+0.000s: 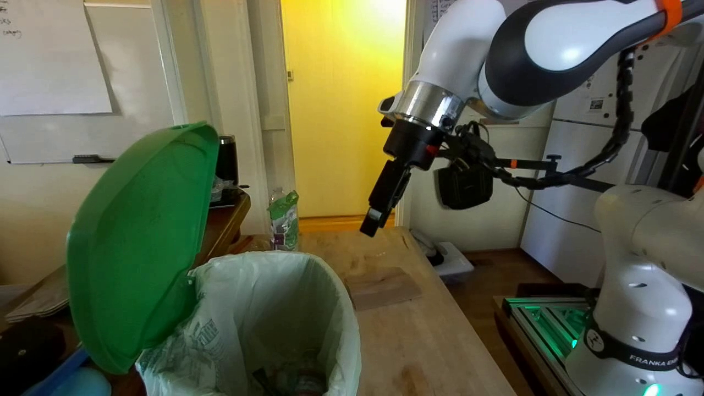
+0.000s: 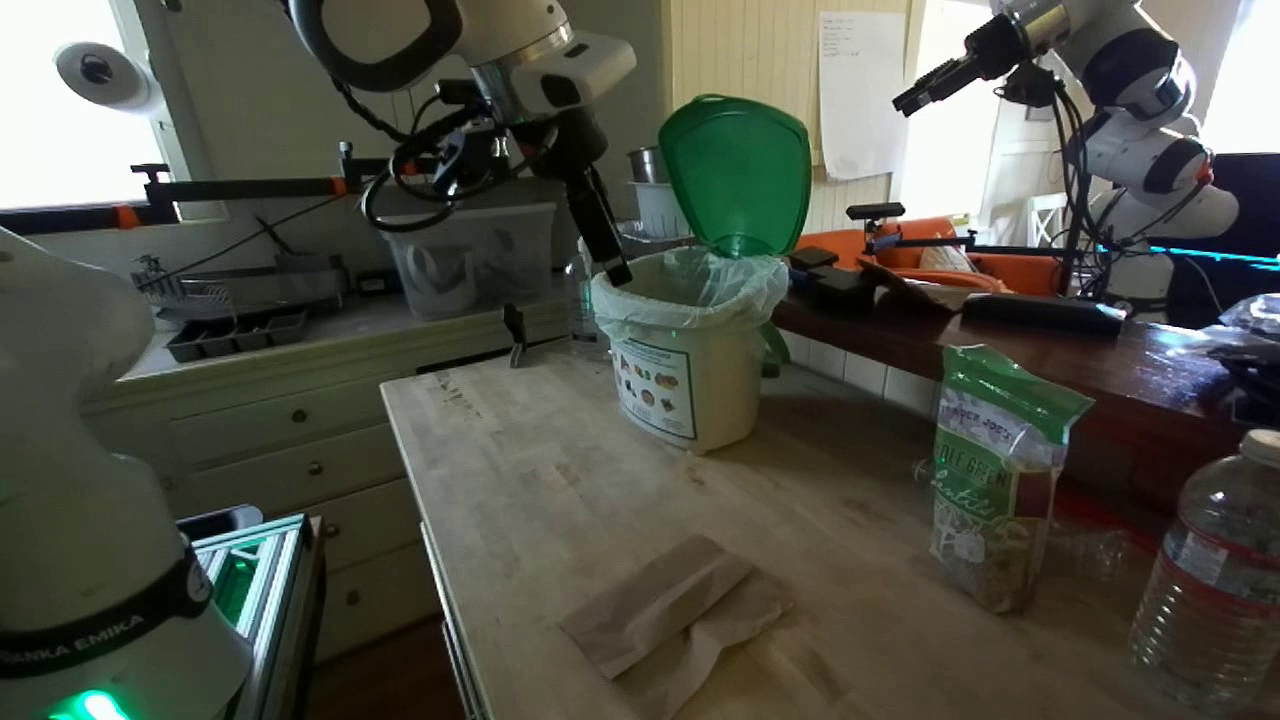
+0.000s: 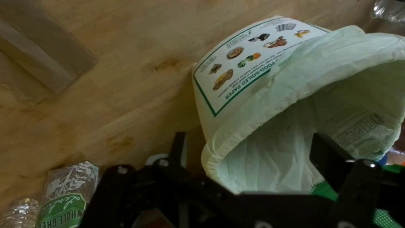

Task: Open the trash can then put the plastic inside

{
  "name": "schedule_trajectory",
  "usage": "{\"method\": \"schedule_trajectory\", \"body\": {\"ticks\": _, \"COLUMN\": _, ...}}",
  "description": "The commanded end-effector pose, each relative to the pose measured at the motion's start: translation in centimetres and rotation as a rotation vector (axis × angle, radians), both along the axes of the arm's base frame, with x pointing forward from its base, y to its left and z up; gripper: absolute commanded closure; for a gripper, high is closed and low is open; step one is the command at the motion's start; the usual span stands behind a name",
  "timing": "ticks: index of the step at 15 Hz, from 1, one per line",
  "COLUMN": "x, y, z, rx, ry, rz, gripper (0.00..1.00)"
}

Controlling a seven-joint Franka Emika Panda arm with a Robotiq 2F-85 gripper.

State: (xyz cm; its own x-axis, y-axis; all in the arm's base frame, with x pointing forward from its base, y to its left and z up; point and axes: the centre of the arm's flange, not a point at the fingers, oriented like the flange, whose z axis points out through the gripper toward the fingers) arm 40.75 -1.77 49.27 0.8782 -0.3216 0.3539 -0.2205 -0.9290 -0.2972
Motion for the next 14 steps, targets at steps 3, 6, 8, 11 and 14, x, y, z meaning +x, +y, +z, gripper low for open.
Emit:
{"method": "schedule_trajectory", "body": {"ticks": 3, "x": 3.0, "y": 0.3, "z": -2.8, "rx": 0.007, "ry": 0.060, "rz": -0.044, "gripper": 0.00}}
{"method": "schedule_trajectory", "body": {"ticks": 6, "x": 4.6, "y": 0.8, "z": -4.0, "rx": 0.013, "ry": 0.053, "rz": -0.045, "gripper": 0.00}}
{"method": "schedule_trajectory", "body": {"ticks": 8, "x": 5.7, "y": 1.3, "z": -4.7, "rx": 0.022, "ry": 0.046, "rz": -0.041, "gripper": 0.00}}
{"method": "schedule_trajectory", "body": {"ticks": 11, "x": 7.2, "y": 1.9, "z": -5.7, "rx": 0.031, "ry": 0.019, "rz": -0.034, "gripper": 0.00}}
{"method": "schedule_trajectory", "body": {"ticks": 14, "x": 8.4, "y": 2.3, "z": -6.6, "rx": 0.033, "ry": 0.004, "rz": -0.031, "gripper": 0.00}}
